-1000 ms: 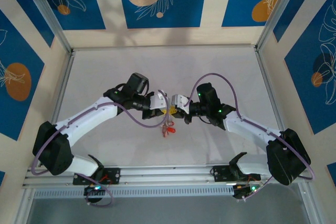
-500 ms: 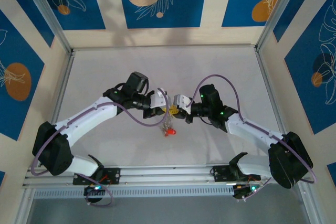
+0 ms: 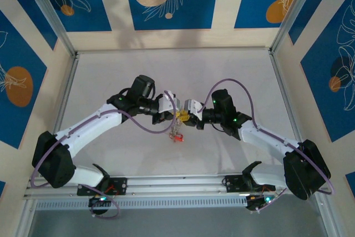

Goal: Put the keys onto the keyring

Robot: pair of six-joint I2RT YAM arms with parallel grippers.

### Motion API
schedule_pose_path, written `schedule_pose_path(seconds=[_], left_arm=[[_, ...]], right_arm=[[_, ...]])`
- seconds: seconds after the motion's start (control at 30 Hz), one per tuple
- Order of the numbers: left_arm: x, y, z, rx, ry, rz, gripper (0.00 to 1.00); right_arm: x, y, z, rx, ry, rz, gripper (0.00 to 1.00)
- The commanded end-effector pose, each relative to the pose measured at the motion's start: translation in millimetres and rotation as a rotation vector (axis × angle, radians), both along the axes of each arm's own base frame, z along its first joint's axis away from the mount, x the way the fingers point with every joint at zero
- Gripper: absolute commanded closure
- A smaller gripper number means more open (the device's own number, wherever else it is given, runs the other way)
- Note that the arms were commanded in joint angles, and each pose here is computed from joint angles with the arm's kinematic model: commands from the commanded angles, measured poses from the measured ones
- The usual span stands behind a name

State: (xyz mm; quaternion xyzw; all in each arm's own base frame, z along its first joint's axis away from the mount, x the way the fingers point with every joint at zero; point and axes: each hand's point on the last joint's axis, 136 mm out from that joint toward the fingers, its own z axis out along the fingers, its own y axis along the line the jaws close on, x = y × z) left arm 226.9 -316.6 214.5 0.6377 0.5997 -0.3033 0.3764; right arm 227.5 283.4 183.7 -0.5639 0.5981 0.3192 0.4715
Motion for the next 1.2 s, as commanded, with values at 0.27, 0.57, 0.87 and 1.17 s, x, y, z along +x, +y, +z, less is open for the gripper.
schedule_pose_path(seconds=[0.27, 0.57, 0.87, 1.17], left_arm=[[-5.8, -8.4, 12.6, -0.085, -0.002, -0.059, 1.0], [-6.5, -7.4, 12.1, -0.088, -0.014, -0.058, 1.0], [3.8, 0.6, 10.9, -0.05, -0.031, -0.002, 1.0], [16.1, 28.7, -4.5, 0.078, -0.072, 0.082, 1.0]], right_arm=[[-4.4, -4.5, 16.6, 0.093, -0.002, 0.014, 0.83], [-4.3, -5.1, 20.3, 0.115, 0.003, 0.019, 0.82], [-5.0, -7.1, 20.8, 0.109, 0.01, 0.027, 0.98], [-2.6, -11.7, 26.2, 0.116, -0.014, 0.013, 1.0]])
